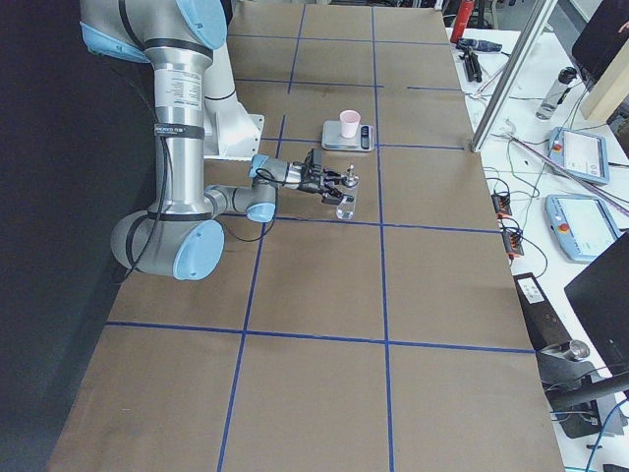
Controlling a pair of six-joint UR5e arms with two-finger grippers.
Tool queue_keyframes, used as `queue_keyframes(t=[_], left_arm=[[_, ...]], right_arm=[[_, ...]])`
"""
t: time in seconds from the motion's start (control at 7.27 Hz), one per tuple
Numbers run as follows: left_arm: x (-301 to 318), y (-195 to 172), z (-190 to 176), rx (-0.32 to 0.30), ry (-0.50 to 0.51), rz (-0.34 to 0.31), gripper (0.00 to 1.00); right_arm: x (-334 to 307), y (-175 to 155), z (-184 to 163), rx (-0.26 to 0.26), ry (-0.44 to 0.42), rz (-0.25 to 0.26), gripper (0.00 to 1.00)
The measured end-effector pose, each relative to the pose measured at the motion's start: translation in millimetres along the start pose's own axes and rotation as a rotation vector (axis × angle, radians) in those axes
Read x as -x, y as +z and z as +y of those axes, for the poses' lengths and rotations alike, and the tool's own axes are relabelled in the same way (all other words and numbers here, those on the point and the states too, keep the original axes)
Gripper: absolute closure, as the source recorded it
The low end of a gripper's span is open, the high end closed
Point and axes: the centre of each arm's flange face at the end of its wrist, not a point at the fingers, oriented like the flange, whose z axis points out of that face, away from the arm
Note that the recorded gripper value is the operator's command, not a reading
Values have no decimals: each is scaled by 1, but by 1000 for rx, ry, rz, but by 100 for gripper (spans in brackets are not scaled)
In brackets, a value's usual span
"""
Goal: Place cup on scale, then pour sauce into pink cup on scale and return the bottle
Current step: 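Lower the bottle onto the table with the right gripper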
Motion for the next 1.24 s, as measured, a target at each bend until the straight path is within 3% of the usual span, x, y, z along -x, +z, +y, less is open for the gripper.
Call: queue_keyframes(t=[0.41,0.96,1.24], left_arm=[[0,1,0,1,1,0,0],[1,1,-1,2,-1,0,0],[1,2,-1,3,-1,0,0]], right_arm=[[-3,2,5,0,39,7,48],[-8,6,17,3,20,20,42],[-8,6,17,1,20,21,30]])
